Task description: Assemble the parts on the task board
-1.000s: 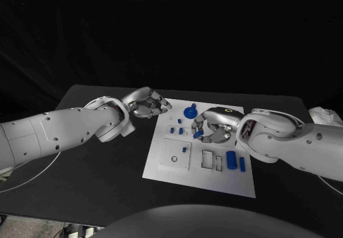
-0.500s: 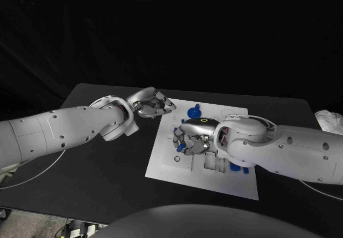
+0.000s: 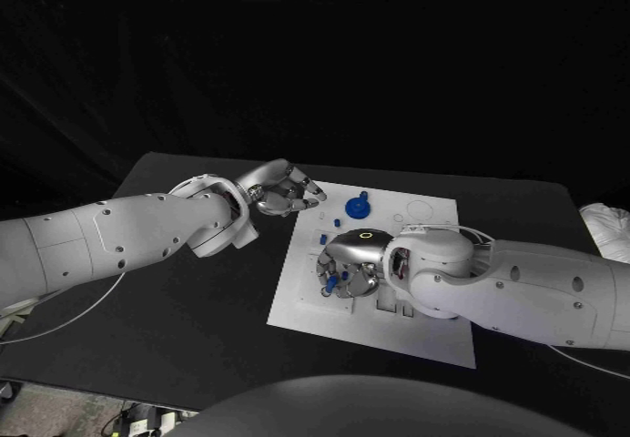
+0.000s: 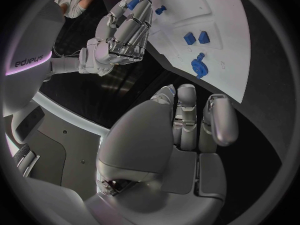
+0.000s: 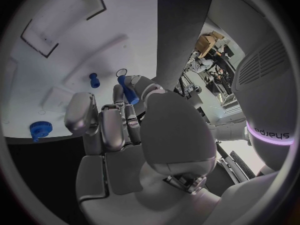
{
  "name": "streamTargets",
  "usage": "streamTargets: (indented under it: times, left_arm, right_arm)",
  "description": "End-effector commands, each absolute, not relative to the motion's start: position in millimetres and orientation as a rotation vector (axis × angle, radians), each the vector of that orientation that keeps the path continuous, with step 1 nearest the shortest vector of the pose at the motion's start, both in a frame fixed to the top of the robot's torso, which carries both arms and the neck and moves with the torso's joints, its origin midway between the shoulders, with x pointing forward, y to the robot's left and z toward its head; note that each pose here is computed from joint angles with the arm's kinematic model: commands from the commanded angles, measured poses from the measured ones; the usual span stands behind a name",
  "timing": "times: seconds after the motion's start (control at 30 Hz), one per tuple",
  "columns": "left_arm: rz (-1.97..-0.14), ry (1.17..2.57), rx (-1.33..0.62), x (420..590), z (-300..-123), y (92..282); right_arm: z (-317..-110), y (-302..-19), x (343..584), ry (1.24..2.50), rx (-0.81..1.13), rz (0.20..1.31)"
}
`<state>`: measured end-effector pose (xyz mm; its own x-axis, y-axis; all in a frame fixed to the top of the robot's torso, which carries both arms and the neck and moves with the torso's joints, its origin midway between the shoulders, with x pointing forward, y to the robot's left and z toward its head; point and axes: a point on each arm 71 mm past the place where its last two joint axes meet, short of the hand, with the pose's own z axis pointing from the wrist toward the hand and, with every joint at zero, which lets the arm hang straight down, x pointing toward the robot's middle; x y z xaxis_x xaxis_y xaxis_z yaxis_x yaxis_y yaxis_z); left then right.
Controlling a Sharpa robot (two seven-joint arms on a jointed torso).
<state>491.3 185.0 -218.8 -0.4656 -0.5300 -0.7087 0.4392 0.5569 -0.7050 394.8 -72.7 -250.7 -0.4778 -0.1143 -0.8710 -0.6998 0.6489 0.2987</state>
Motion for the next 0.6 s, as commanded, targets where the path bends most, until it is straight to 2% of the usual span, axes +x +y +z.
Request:
streamTargets:
  times: [0.03, 0.6]
  left_arm:
    - [-1.138, 1.726, -0.069, 490.9, -218.9, 182.6]
    - [-1.140, 1.731, -0.067, 491.2, -219.4, 181.5]
  right_arm:
    - [-254.8, -71.4, 392.5, 1.967, -0.688, 0.779]
    - [-259.0, -68.2, 388.5, 1.935, -0.672, 0.815]
